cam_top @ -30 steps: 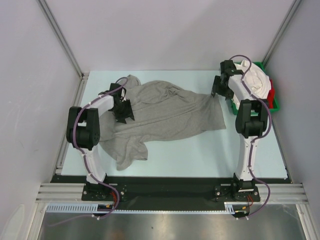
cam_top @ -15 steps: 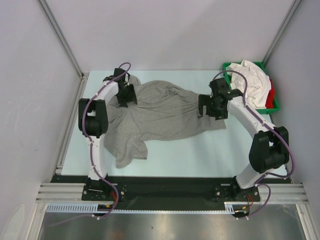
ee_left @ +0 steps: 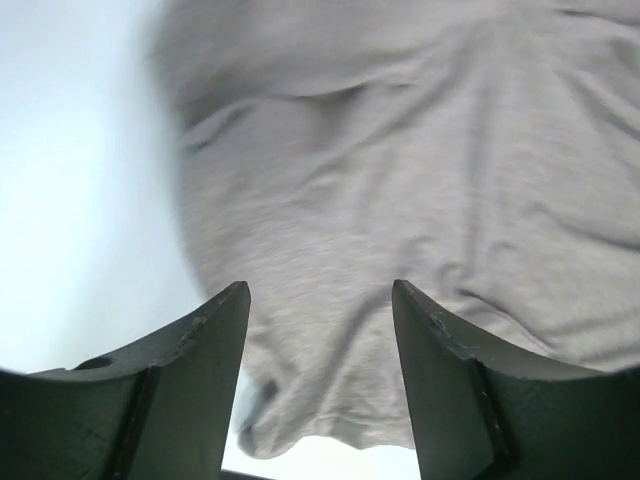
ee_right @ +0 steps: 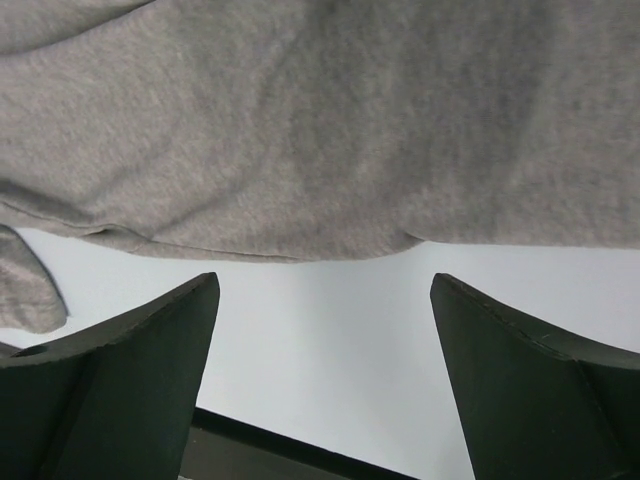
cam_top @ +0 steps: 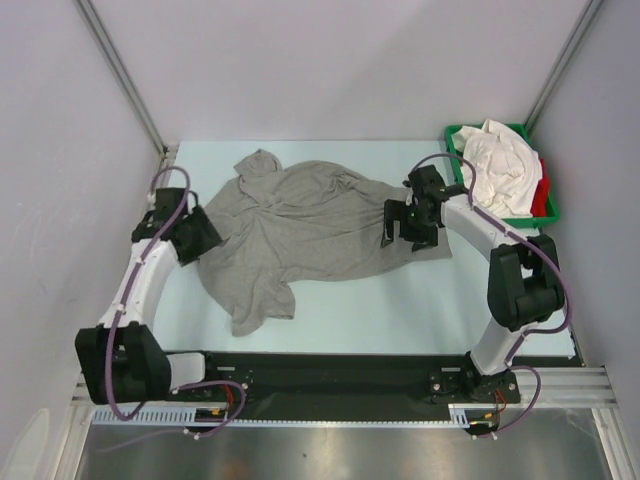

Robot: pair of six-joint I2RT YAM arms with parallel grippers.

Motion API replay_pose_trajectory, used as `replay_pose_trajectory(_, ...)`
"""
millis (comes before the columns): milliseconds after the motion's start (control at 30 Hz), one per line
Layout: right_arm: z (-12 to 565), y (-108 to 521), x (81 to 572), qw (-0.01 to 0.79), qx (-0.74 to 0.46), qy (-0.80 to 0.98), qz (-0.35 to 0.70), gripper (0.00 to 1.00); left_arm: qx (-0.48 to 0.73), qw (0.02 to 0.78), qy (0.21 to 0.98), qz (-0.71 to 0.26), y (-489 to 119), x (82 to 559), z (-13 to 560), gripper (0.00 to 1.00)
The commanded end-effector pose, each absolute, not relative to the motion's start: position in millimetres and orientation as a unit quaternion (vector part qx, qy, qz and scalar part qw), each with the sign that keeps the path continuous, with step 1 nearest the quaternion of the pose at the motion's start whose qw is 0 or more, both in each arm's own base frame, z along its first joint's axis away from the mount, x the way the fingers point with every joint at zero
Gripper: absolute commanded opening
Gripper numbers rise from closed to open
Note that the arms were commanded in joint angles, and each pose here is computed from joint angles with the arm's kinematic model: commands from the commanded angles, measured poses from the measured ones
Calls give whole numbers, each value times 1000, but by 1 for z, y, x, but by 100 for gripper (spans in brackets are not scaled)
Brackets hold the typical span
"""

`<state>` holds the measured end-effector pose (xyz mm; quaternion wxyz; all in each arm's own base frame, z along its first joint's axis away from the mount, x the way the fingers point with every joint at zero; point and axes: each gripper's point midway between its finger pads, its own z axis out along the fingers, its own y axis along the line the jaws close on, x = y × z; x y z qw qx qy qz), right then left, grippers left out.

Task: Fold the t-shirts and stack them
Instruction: Flatten the tshirt out

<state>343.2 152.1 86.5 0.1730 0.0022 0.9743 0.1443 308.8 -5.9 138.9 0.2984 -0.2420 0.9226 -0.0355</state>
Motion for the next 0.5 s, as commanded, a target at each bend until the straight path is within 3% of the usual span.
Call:
replay_pose_trajectory(0,88,171,341,166,-3,968,187,93,-302,253,915,-82,12,300,102,72)
replay_pose_trajectory(100,85,169,332,160,-7,969,189,93,-286,255,922,-57,29,314,100,76)
replay_pose_trajectory(300,83,161,323,155,8,967,204,92,-272,179,943,-62,31,332,52,76)
replay_pose_trajectory(367,83,156,321,150,15,967,204,92,-270,154,948,-70,28,334,34,67)
replay_pose_trajectory(400,83,155,321,151,16,967,203,92,-267,161,947,-71,30,342,34,50)
replay_pose_trajectory(467,82,151,320,154,16,969,194,92,-267,172,946,-67,33,353,39,34)
